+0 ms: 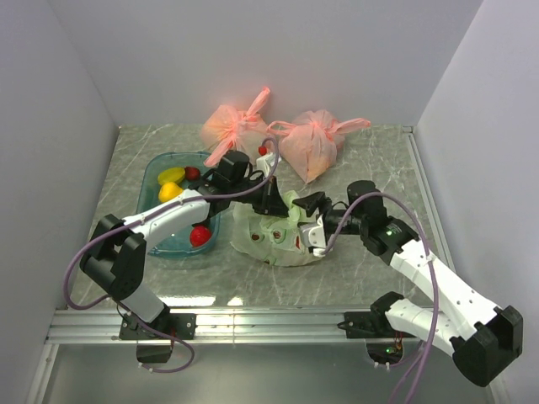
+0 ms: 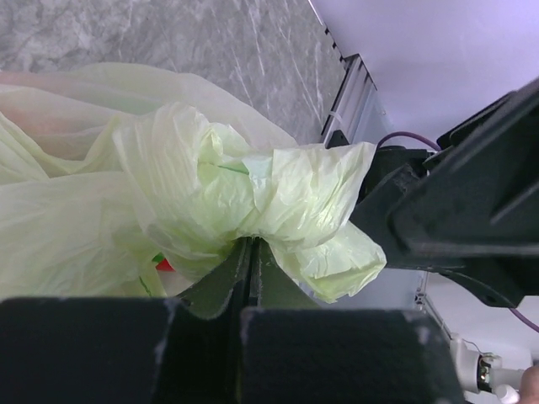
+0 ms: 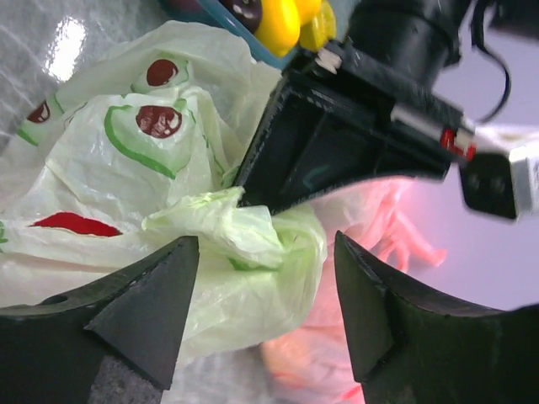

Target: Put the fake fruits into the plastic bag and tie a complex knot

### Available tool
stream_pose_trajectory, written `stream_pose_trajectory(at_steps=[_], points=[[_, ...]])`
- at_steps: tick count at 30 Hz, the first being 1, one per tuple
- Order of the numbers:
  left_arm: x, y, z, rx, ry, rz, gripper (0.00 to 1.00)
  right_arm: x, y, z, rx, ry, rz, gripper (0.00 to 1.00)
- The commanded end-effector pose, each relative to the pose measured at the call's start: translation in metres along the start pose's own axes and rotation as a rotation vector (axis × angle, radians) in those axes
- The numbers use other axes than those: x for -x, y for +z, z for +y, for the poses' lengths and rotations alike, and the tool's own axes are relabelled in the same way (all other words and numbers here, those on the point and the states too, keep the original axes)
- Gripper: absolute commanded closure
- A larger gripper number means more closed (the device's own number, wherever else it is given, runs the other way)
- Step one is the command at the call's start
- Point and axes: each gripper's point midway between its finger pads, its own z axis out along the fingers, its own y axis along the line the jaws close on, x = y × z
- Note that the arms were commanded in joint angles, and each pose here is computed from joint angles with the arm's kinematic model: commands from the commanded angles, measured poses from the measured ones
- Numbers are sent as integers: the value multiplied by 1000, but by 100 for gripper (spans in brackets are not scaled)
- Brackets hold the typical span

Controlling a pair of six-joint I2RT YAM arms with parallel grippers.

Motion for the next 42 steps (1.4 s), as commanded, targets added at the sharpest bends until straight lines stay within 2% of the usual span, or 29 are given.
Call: stream_pose_trajectory(at_steps=[1, 5, 7, 9, 10, 11, 12, 17, 18, 19, 20, 26, 31, 35, 40, 42], points=[[14, -2, -15, -44, 40, -8, 100, 13, 8, -3, 19, -154, -61, 31], [15, -4, -20, -55, 30, 2, 100, 17, 13, 3, 42, -222, -82, 43], [16, -5, -23, -63, 32, 4, 100, 19, 14, 5, 63, -247, -85, 46], [17, -6, -23, -62, 27, 9, 100, 18, 15, 11, 101, -231, -82, 57], [17, -6, -24, -62, 27, 12, 100, 20, 15, 7, 102, -232, -81, 64], [18, -8, -24, -55, 37, 9, 100, 18, 18, 7, 110, -212, -79, 85], [16, -9, -23, -44, 34, 12, 100, 17, 18, 1, 88, -161, -62, 99], [19, -34, -19, 23, 65, -55, 100, 22, 15, -70, -150, 126, -25, 100], [15, -36, -15, 45, 61, -57, 100, 20, 13, -78, -193, 270, -18, 100], [11, -39, -13, 55, 58, -53, 100, 20, 7, -94, -254, 323, -2, 100], [11, -43, -17, 57, 75, -61, 100, 23, 5, -100, -287, 428, -24, 100], [-7, -40, -3, 98, 36, -55, 100, 32, -7, -108, -375, 661, -79, 100], [-15, -16, 6, 142, 14, -37, 100, 35, -4, -107, -377, 767, -94, 100], [-12, 5, 7, 102, -15, -27, 99, 41, 1, -99, -349, 809, -115, 100], [6, 19, 7, 73, -31, -73, 100, 51, 8, -81, -283, 835, -132, 100], [6, 20, 6, 55, -33, -69, 100, 43, 10, -66, -238, 857, -71, 81]])
